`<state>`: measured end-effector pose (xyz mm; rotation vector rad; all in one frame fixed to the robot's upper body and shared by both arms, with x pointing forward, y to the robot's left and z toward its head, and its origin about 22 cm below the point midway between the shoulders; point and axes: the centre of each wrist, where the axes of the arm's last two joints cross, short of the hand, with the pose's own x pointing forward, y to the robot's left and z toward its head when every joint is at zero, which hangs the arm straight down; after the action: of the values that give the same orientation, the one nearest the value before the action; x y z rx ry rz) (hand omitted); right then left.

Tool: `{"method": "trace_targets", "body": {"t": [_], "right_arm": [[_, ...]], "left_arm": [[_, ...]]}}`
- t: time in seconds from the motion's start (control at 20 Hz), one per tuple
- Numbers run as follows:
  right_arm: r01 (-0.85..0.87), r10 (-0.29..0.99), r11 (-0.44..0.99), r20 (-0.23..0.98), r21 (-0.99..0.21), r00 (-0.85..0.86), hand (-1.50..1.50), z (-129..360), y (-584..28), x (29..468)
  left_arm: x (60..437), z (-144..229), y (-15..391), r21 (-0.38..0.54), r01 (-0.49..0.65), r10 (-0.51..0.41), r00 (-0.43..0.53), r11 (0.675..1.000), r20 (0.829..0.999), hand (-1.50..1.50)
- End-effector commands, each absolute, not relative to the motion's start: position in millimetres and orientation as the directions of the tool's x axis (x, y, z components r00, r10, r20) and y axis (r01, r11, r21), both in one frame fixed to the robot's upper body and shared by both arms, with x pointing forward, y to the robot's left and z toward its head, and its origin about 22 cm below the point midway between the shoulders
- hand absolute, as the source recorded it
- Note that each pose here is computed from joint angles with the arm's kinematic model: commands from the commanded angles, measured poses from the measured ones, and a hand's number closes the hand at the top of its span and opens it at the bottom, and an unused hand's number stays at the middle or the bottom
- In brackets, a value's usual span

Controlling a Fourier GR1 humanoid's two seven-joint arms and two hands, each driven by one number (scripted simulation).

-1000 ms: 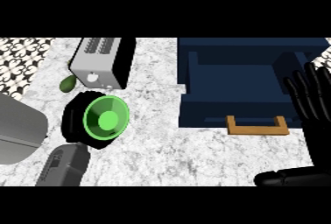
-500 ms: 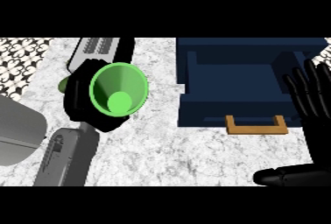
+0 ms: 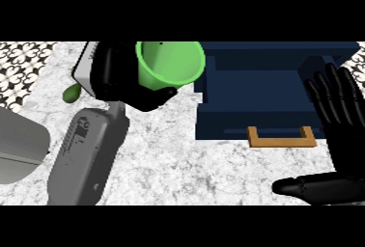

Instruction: Pick up the cup, place it into the drawer and close the drawer

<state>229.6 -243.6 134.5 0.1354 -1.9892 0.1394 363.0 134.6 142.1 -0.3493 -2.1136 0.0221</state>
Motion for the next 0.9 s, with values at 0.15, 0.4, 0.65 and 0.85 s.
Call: {"method": "trace_targets", "body": {"t": [0.15, 0.4, 0.65, 0.85], "right_arm": [[-0.162, -0.045, 0.987, 0.919, -0.021, -0.392, -1.50, 134, -251, 220], [-0.144, -0.022, 0.989, 0.911, -0.041, -0.411, -1.50, 132, -255, 221], [-0.148, -0.030, 0.988, 0.903, -0.037, -0.429, -1.50, 135, -254, 207], [-0.149, -0.026, 0.988, 0.916, -0.037, -0.400, -1.50, 134, -260, 219]], "left_arm": [[387, 173, 96, -0.110, 0.248, 0.223, -0.489, 0.962, 0.843, 1.50], [388, 186, 72, -0.069, 0.249, 0.181, -0.464, 0.966, 0.867, 1.50], [415, 191, 67, -0.032, 0.238, 0.136, -0.435, 0.971, 0.890, 1.50], [415, 152, 51, -0.025, 0.216, 0.116, -0.421, 0.976, 0.900, 1.50]]}}
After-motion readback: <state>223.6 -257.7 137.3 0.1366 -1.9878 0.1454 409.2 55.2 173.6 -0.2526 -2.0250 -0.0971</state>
